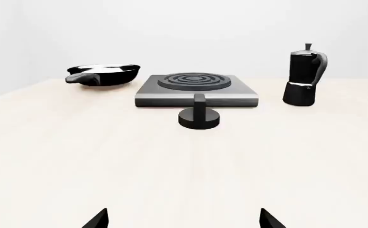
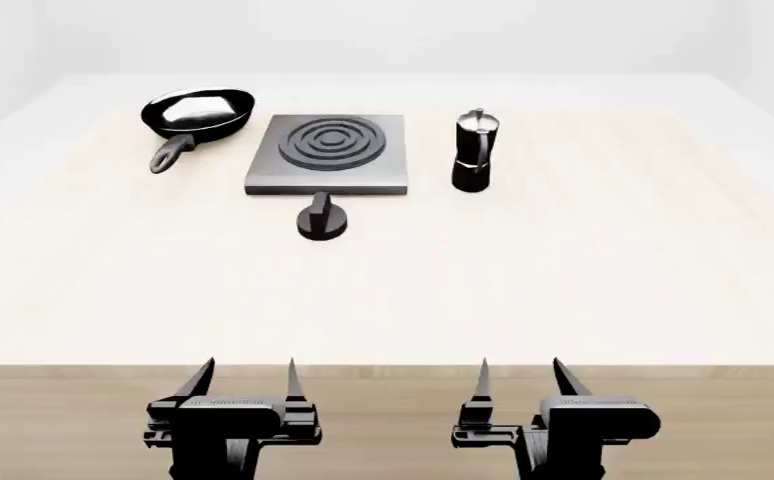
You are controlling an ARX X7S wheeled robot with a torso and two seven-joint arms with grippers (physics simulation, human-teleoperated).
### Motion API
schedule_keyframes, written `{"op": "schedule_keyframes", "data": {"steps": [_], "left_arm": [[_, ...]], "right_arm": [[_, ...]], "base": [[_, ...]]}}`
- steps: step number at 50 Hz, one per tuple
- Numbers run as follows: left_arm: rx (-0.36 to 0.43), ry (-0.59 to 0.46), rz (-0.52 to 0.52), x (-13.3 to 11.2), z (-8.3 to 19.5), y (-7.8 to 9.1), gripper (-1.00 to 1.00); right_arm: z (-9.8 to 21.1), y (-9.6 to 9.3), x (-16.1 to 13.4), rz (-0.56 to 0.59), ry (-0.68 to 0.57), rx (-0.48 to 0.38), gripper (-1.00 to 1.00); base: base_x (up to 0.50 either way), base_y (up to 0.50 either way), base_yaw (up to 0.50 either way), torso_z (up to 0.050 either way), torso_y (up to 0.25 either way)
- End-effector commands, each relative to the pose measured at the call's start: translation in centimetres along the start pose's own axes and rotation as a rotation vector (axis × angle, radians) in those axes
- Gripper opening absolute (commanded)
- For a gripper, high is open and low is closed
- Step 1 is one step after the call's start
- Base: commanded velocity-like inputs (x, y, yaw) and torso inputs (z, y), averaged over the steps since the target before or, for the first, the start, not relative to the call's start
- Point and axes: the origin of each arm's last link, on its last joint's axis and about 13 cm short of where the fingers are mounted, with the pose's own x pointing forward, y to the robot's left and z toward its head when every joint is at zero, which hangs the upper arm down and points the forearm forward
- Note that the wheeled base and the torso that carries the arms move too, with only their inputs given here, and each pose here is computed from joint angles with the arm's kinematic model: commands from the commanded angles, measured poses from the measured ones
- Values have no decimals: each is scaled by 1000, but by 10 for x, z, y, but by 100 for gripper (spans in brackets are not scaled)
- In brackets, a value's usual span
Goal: Turn on the stove and put the frying pan on it.
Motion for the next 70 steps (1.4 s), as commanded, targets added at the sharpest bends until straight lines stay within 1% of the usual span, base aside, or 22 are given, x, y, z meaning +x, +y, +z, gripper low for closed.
{"op": "schedule_keyframes", "data": {"steps": [1,3,4,5,6,8,10,17,19,24,70], "left_arm": [[-2,-13,-10,-2,3,-1,100],[67,-42,-6,-3,4,-1,100],[64,-47,4,-3,7,1,100],[60,-53,5,-4,9,2,100],[77,-78,15,-6,15,3,100],[86,-99,16,-8,20,3,100],[96,-115,13,-10,25,3,100],[81,-132,9,-12,31,2,100],[78,-135,9,-12,31,2,100],[81,-132,1,-12,29,1,100],[101,-127,-13,-15,26,0,100]], "right_arm": [[1,0,1,-10,7,20,100],[2,0,1,-40,-3,15,100],[6,0,0,-42,-27,39,100],[7,0,-1,-52,-38,32,100],[10,0,-3,-47,-48,57,100],[12,1,-4,-47,-63,70,100],[15,2,-6,-45,-91,34,100],[22,1,-7,-61,-128,12,100],[21,0,-7,-70,-138,-7,100],[19,1,-7,-65,-142,-19,100],[17,0,-7,-58,-130,-3,100]], "base": [[0,0,0,0,0],[0,0,0,0,0],[0,0,0,0,0],[0,0,0,0,0],[0,0,0,0,0],[0,0,0,0,0],[0,0,0,0,0],[0,0,0,0,0],[0,0,0,0,0],[61,178,0,0,0],[193,496,0,0,0]]}}
